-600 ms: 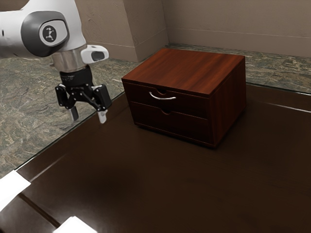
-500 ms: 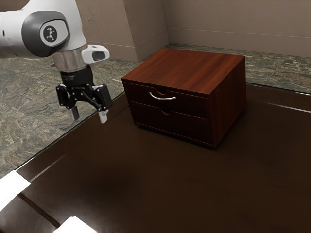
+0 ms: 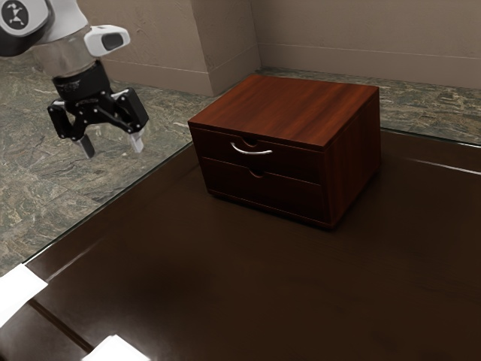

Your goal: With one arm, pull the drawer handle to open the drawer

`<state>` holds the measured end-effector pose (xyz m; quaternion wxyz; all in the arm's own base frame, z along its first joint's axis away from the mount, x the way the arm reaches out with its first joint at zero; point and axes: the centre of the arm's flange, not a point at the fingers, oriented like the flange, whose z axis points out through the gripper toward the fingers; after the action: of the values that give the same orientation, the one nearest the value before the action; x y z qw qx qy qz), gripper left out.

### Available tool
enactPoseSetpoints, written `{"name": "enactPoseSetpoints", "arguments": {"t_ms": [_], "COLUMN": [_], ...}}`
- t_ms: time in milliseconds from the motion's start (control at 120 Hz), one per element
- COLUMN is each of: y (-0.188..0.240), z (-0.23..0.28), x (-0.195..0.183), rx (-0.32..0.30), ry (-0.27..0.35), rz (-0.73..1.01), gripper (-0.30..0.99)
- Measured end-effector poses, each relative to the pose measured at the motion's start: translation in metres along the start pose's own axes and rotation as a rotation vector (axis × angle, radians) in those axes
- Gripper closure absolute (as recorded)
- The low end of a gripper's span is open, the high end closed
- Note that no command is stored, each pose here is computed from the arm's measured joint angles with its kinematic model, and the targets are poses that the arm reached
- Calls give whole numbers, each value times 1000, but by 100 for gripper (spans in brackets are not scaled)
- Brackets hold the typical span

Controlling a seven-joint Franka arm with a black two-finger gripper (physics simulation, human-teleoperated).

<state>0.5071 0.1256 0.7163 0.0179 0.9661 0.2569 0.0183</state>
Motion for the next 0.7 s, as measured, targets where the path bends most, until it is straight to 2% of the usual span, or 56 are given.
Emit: {"name": "enactPoseSetpoints", "arguments": {"t_ms": [250, 333, 525, 700], "y": [6, 11, 27, 57], "z": [4, 7, 53, 83], "x": [2, 7, 34, 43], "rx": [-24, -34, -48, -98], "ry": [-12, 3, 36, 84], "rz": [-413, -514, -703, -793], "gripper": [0, 0, 0, 0]}}
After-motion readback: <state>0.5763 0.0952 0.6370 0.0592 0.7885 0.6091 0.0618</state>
